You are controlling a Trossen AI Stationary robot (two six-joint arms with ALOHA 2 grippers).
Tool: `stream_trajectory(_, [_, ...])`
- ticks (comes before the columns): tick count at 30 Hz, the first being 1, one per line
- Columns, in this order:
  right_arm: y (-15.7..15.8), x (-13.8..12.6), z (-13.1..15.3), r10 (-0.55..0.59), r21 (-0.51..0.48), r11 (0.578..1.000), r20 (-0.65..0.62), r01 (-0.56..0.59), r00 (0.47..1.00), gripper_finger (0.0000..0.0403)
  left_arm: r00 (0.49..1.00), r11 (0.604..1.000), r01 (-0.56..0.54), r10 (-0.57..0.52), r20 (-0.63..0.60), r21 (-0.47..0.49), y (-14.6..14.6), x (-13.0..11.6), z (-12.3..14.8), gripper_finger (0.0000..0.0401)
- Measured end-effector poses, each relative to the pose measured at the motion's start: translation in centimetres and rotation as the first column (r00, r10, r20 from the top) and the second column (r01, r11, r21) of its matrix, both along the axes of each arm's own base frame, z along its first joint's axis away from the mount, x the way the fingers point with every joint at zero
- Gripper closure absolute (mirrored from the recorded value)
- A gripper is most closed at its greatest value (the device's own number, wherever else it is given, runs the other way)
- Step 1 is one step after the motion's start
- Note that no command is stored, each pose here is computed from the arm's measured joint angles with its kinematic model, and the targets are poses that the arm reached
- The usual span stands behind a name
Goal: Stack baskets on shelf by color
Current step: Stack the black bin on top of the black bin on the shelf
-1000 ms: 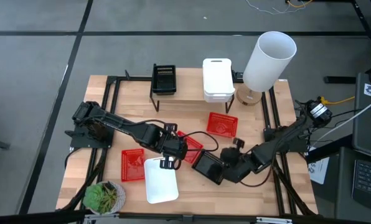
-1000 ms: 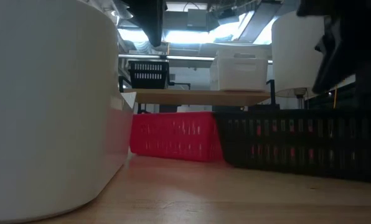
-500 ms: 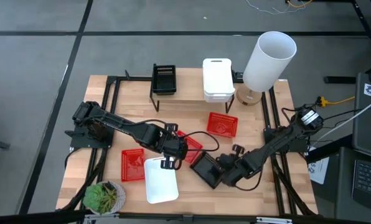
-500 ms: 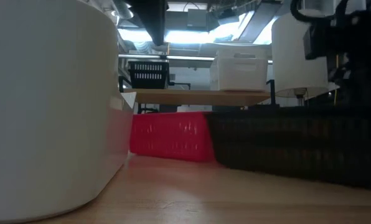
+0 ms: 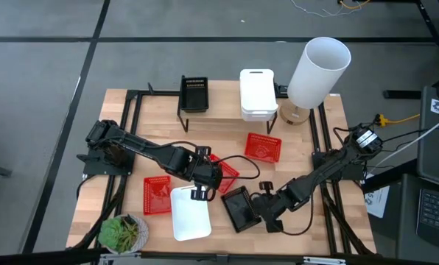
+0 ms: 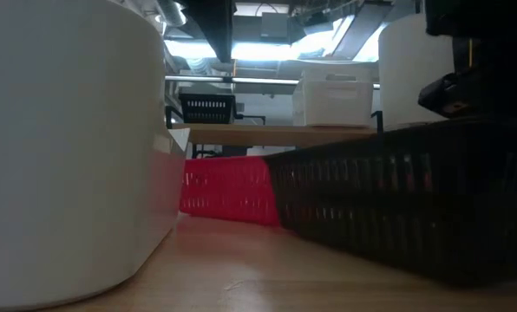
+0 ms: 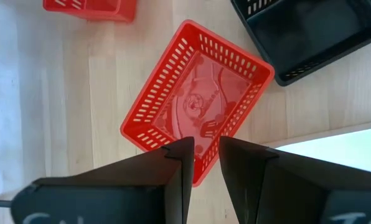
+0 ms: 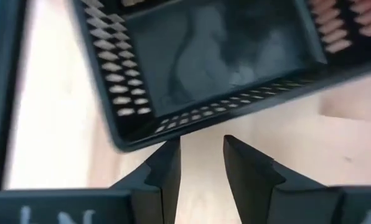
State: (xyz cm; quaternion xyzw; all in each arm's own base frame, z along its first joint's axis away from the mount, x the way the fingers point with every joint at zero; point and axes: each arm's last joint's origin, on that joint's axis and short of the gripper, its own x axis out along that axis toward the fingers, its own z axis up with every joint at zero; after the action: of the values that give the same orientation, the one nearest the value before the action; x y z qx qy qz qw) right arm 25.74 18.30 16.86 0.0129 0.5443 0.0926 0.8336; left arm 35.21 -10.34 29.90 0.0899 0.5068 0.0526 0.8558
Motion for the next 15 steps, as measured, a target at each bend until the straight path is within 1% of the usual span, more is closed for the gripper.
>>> stream_trajectory(3, [0.18,0.13,0.12,0.036,0.014,0.999,0.018,-0.036,0.999,0.0282,1.0,1.0,0.0,0.0,0.0,0.0,0.0,0.0,0.0,0.0332])
stream_trajectory(5, [0.21,0.16,0.14,0.073,0.002,0.997,0.027,-0.074,0.997,0.0282,1.0,1.0,0.0,0.0,0.0,0.0,0.0,0.01,-0.01,0.0332])
stream_trajectory(7, [0.24,0.14,0.13,0.134,-0.013,0.991,0.031,-0.134,0.99,0.0282,1.0,1.0,0.0,0.0,0.0,0.0,0.0,0.01,-0.01,0.0332])
stream_trajectory(9, [0.22,0.09,0.11,0.164,-0.029,0.986,0.03,-0.163,0.986,0.0282,1.0,1.0,0.0,0.0,0.0,0.0,0.0,0.01,-0.01,0.0332])
stream_trajectory(12, [-0.04,-0.15,0.18,0.154,-0.067,0.986,0.019,-0.153,0.988,0.0282,1.0,1.0,-0.002,0.002,0.002,0.006,0.01,0.01,0.0,0.0332])
stream_trajectory(15, [-0.41,-0.3,0.57,0.086,-0.133,0.987,-0.014,-0.087,0.996,0.0282,1.0,1.0,0.003,-0.003,0.018,0.004,-0.24,0.08,0.07,0.0332])
